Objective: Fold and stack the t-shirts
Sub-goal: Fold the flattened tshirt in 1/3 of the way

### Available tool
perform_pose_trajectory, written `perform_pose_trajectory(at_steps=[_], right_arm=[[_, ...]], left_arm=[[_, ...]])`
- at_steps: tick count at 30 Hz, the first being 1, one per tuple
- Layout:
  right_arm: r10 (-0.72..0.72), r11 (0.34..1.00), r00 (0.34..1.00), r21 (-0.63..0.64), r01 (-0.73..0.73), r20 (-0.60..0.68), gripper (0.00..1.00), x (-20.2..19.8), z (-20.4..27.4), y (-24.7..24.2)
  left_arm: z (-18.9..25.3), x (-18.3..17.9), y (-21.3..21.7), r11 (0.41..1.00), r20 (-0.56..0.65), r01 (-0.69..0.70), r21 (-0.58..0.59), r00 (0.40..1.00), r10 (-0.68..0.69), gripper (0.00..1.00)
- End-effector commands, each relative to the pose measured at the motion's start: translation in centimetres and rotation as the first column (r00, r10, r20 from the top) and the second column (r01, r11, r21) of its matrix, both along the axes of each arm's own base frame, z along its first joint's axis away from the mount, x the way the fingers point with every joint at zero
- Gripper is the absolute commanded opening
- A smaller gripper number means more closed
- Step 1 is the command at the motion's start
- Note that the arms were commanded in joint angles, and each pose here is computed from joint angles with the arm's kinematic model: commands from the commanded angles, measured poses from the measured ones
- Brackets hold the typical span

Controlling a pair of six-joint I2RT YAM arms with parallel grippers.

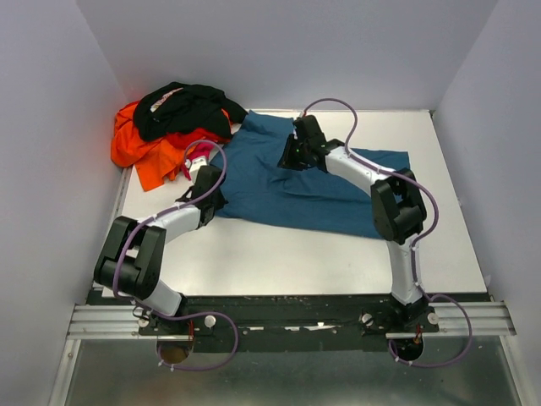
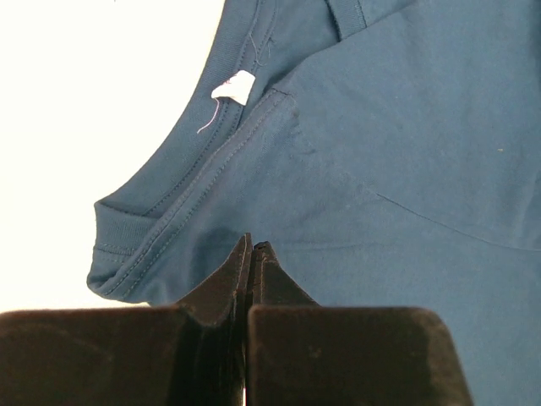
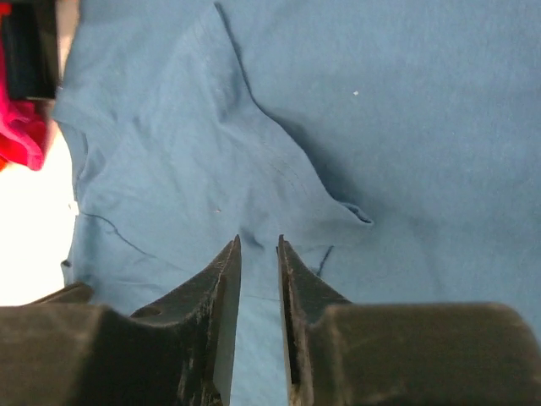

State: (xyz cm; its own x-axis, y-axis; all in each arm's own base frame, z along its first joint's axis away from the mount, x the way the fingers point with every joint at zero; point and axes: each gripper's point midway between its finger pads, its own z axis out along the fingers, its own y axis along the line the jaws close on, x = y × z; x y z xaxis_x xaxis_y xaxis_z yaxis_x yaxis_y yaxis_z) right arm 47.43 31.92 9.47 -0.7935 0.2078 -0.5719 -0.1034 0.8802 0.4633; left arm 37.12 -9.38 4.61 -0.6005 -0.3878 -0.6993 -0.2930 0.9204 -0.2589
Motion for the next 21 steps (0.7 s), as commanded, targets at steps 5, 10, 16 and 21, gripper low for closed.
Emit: perform_pose_trajectory(at_steps=[5,10,16,21], right_arm=[[-0.074,0.994,0.984,-0.097,0.058,-0.162,0.01,-0.3,-6.2,-0.6],[-0.276,0.939,0.936,-0.271,0.213,-0.221,0.01,0.5,-8.0,-3.7],[-0.312,0.916,0.938,-0.310,0.254,-0.152,0.01,1.5,-6.4,-5.4],[-0.260,0.924,0.965,-0.302,0.235,-0.043,0.08,2.6,-1.4,-6.3]], left_arm=[[0.6,-0.3,1.1,0.999,0.023,-0.024,0.031,0.999,0.024,0.00],[0.2,-0.3,1.1,0.999,0.004,-0.028,0.041,1.000,0.028,0.00],[0.1,-0.2,1.2,0.998,-0.007,-0.028,0.048,1.000,0.029,0.00],[0.8,-0.1,1.5,0.997,0.013,-0.041,0.059,0.999,0.040,0.00]])
